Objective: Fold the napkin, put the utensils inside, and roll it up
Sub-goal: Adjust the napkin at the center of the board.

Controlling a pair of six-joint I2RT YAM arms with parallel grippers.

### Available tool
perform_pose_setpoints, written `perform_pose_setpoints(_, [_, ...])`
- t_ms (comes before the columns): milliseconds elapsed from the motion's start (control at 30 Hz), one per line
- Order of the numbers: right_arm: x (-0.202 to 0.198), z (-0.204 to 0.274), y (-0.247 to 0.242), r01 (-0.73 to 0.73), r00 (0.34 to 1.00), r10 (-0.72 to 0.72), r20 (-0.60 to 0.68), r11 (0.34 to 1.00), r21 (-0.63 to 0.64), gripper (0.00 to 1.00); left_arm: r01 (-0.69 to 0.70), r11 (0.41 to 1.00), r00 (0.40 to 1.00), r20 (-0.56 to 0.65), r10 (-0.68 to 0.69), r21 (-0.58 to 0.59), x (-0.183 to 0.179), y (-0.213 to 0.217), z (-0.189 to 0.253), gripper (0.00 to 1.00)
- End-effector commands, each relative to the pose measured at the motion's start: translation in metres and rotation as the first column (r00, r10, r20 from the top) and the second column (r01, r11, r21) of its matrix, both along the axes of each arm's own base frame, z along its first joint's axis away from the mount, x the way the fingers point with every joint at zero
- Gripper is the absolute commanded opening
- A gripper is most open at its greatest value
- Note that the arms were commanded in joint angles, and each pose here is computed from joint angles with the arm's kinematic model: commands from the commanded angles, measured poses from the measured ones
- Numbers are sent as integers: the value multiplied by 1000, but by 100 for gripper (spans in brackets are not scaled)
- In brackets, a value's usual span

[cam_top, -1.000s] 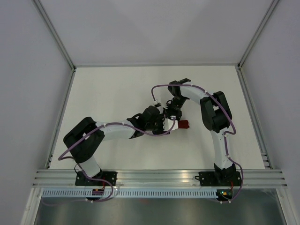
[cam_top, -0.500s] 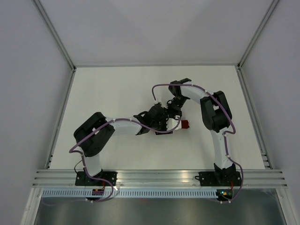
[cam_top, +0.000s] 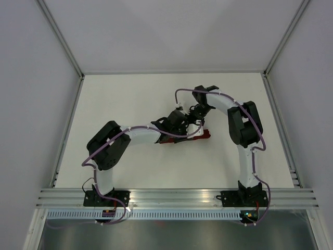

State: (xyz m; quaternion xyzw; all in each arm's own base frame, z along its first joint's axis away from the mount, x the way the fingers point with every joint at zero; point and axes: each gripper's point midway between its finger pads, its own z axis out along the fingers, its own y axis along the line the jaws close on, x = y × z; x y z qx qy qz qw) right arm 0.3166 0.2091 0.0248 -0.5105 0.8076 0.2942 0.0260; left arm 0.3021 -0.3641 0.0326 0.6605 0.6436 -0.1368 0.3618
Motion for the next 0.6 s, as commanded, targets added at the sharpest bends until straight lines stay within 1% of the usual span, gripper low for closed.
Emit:
perform_pose_setpoints(0, [68, 54, -5, 229, 940, -249, 235, 967, 110, 48, -69, 998, 988, -136, 67, -4, -10, 0, -8, 39])
perform_pose_setpoints(33, [80, 62, -17, 299, 914, -321, 249, 946, 125, 48, -94, 995, 983, -158, 91, -16, -9, -1, -5, 39])
perform_pose_setpoints(100, [98, 84, -28, 390, 856, -428, 291, 903, 180, 50, -129, 992, 976, -180, 125, -13, -8, 0, -7, 39])
perform_pose_setpoints(133, [107, 91, -42, 437, 825, -478, 302, 878, 194, 50, -141, 990, 972, -191, 135, -19, -6, -2, -4, 39])
perform_pose_setpoints(167, [111, 104, -48, 458, 801, -507, 319, 861, 221, 50, -170, 985, 962, -218, 163, -14, -7, -1, -6, 39])
perform_pose_setpoints(233, [116, 113, -64, 502, 769, -559, 309, 828, 250, 52, -214, 977, 947, -248, 204, -12, -4, -2, -6, 39])
perform_pose_setpoints(267, [114, 120, -69, 507, 761, -568, 314, 822, 259, 52, -226, 974, 940, -265, 216, -6, -6, -2, -7, 39])
perform_pose_setpoints(367, [103, 122, -79, 529, 750, -587, 306, 809, 255, 50, -276, 961, 912, -317, 262, -1, -7, -5, -8, 39])
perform_pose_setpoints(467, [83, 110, -82, 551, 763, -591, 264, 807, 213, 49, -330, 944, 886, -346, 308, -5, -5, -9, -6, 39])
perform_pose_setpoints(567, [70, 96, -86, 586, 760, -609, 225, 793, 167, 46, -399, 917, 854, -362, 374, 5, 2, -9, -7, 39])
